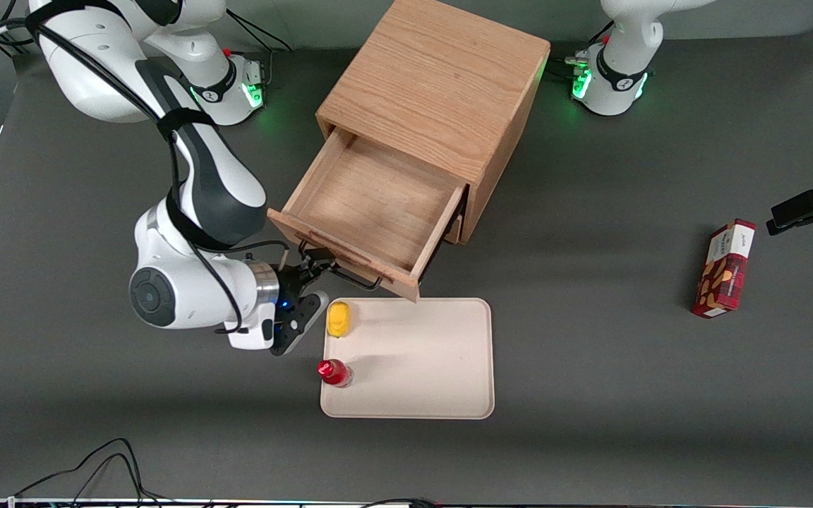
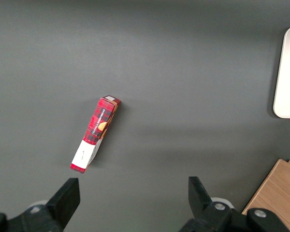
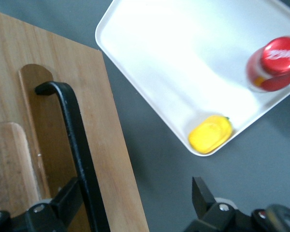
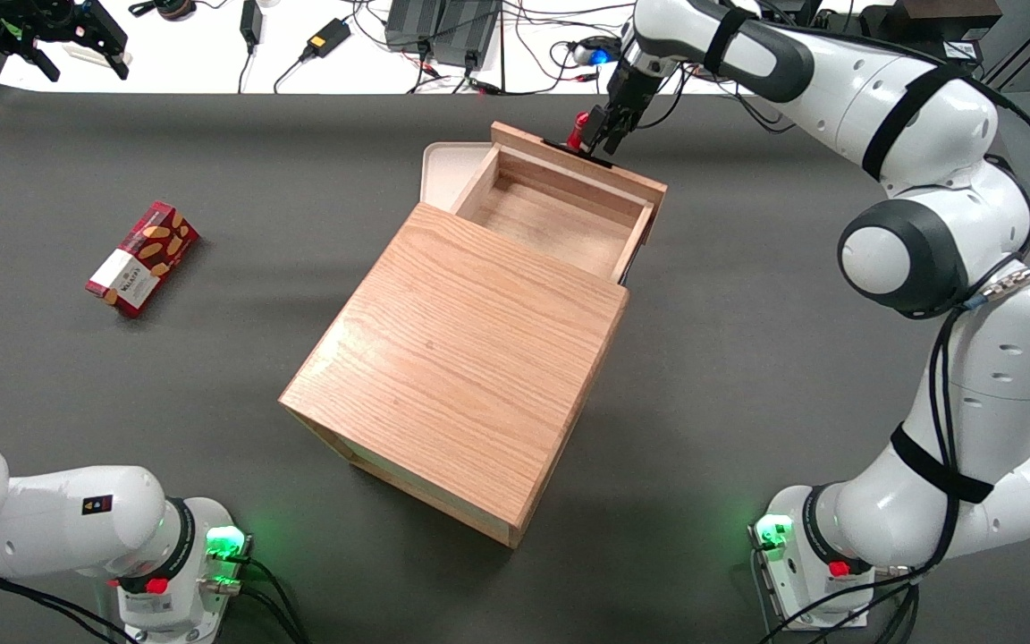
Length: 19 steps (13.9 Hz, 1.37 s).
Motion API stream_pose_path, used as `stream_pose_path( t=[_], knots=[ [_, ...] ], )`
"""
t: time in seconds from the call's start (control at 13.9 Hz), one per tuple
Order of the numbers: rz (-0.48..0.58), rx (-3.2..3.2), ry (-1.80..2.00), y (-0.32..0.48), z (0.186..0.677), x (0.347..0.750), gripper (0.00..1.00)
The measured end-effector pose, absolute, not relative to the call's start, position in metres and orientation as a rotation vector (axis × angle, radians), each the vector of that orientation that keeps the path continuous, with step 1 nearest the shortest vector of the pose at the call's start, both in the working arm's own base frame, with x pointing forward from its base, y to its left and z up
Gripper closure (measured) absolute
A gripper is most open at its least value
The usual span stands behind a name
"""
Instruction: Open upper drawer
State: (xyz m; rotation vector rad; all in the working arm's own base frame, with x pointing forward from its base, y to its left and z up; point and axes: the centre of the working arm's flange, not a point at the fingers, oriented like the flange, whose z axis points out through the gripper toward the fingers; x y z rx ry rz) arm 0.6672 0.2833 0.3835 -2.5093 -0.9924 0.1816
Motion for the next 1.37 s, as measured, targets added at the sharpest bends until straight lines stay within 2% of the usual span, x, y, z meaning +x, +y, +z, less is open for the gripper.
stream_pose_path(
  t=[0.65, 0.87, 0.94, 1.15, 1.37],
  knots=[
    [0.086, -2.532, -1.041, 0.247, 0.411, 0.693, 0.0],
    [0.005, -2.646, -0.952, 0.215, 0.481, 0.692, 0.0],
    [0.011, -2.707, -0.847, 0.207, 0.514, 0.681, 0.0],
    [0.008, -2.854, -0.695, 0.19, 0.616, 0.627, 0.0],
    [0.05, -2.955, -0.5, 0.151, 0.685, 0.571, 0.0]
  ],
)
